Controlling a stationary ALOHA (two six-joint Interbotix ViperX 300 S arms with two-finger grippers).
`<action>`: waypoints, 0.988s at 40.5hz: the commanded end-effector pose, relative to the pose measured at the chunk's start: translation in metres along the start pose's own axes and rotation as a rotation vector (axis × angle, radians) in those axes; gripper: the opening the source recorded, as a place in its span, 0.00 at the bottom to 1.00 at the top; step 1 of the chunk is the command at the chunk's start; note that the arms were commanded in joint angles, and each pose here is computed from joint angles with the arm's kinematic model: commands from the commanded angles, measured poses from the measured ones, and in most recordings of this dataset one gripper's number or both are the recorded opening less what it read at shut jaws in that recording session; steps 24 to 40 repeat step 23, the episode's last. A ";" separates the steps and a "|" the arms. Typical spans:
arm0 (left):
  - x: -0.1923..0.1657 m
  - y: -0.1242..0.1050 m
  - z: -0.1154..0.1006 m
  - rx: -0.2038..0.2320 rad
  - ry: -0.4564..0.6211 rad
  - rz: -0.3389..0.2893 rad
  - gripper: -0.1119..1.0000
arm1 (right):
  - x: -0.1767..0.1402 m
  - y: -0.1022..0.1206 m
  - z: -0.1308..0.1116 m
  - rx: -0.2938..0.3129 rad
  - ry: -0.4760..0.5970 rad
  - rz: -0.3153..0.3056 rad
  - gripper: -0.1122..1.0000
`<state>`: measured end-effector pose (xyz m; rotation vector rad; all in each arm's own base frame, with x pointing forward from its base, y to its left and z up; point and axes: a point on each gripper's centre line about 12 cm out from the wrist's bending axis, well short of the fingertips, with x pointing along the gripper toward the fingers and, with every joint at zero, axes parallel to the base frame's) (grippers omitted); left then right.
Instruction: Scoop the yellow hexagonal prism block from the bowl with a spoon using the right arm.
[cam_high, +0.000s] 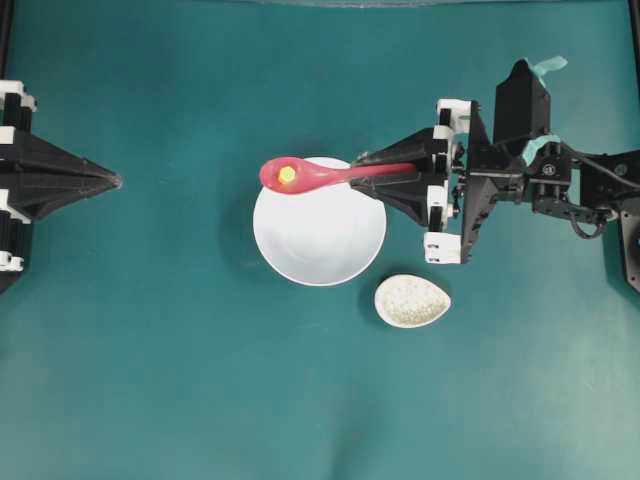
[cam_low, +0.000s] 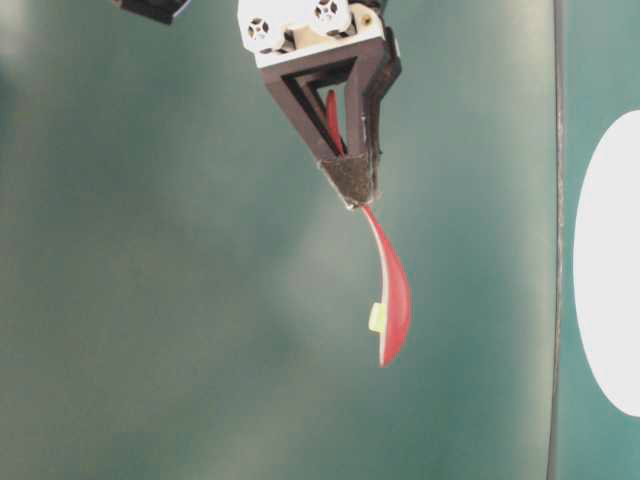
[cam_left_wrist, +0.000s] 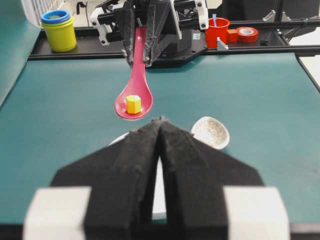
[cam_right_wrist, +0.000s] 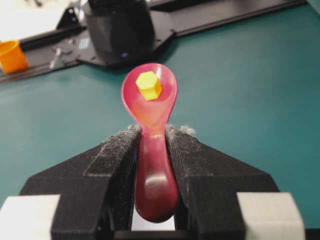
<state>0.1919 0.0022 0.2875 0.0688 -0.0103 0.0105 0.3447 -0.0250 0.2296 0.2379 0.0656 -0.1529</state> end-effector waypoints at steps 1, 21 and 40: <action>0.002 0.001 0.012 0.002 -0.031 0.002 0.09 | -0.001 0.004 0.015 0.006 -0.048 0.013 0.31; 0.001 0.001 0.012 -0.018 -0.024 0.002 0.09 | -0.002 0.005 0.017 0.008 -0.021 0.013 0.31; 0.001 0.001 0.014 -0.017 -0.038 0.003 0.09 | -0.003 0.006 0.017 0.008 -0.016 0.014 0.31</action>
